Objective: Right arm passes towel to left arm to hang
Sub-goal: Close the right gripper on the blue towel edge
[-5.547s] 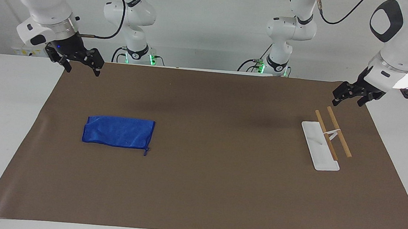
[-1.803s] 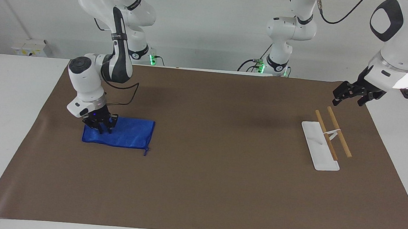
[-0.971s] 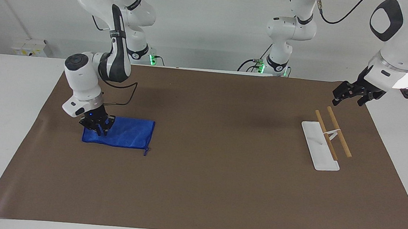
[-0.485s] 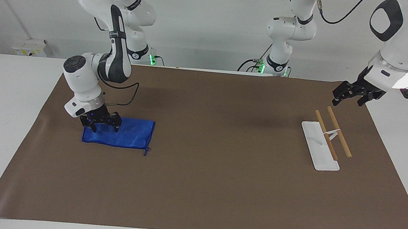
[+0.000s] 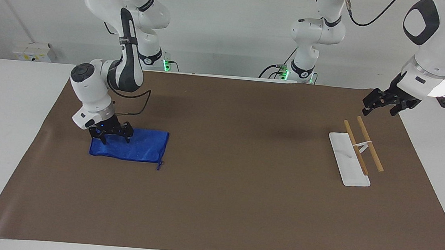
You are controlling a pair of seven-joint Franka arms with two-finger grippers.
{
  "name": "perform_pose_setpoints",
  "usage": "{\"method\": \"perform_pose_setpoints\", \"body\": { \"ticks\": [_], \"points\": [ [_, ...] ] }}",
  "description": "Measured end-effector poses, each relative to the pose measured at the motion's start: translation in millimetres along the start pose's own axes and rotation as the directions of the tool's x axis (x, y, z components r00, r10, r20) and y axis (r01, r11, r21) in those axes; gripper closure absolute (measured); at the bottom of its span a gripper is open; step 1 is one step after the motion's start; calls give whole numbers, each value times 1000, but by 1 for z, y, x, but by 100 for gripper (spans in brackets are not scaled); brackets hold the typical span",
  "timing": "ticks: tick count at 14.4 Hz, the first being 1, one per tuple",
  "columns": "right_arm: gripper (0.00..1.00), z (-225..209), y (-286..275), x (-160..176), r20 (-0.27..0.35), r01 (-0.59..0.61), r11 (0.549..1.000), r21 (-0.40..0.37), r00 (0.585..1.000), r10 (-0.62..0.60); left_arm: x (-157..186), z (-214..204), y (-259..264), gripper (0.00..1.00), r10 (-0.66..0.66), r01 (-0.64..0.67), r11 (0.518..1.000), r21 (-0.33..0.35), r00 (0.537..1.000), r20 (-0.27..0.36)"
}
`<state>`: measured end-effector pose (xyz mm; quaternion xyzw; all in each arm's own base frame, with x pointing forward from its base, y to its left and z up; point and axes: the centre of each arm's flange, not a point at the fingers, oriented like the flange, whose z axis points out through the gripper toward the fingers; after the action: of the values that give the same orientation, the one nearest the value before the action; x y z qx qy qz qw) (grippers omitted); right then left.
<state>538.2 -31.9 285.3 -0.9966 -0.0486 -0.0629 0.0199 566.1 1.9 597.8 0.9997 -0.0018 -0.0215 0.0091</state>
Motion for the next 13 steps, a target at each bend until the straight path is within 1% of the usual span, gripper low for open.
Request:
{"method": "perform_pose_setpoints", "body": {
  "ticks": [1, 2, 3, 5, 6, 8, 9, 11, 12, 13],
  "points": [
    [4, 2, 0, 0, -4, 1, 1000, -2, 1000, -1, 0, 0, 0, 0, 0, 0, 1000, 0, 1000, 0],
    [10, 2, 0, 0, -5, 2, 1000, -2, 1000, -2, 0, 0, 0, 0, 0, 0, 1000, 0, 1000, 0],
    [12, 3, 0, 0, -5, 2, 1000, -2, 1000, -2, 0, 0, 0, 0, 0, 0, 1000, 0, 1000, 0],
    [13, 3, 0, 0, -5, 2, 1000, -2, 1000, -2, 0, 0, 0, 0, 0, 0, 1000, 0, 1000, 0],
    [20, 3, 0, 1, -5, 2, 1000, -2, 1000, -2, 0, 0, 0, 0, 0, 0, 1000, 0, 1000, 0],
    [42, 1, 1, 2, -11, 1, 1000, -3, 1000, -1, 0, 0, 0, 0, 0, 0, 1000, 0, 1000, -1],
    [55, -1, 0, 2, -14, 2, 1000, -3, 1000, -3, 0, 0, 0, 0, 0, 0, 1000, 0, 1000, 0],
    [75, -3, 0, 3, -18, 4, 1000, -4, 1000, -4, 0, 0, 0, 0, 0, 0, 1000, 0, 1000, -1],
    [87, -3, 0, 3, -17, 4, 1000, -3, 1000, -4, 0, 0, 0, 0, 0, 0, 1000, 0, 1000, -1],
    [94, -4, -1, 4, -15, 5, 1000, -2, 1000, -5, 0, 0, 0, 0, 0, 0, 1000, 0, 1000, -1]
  ]
}}
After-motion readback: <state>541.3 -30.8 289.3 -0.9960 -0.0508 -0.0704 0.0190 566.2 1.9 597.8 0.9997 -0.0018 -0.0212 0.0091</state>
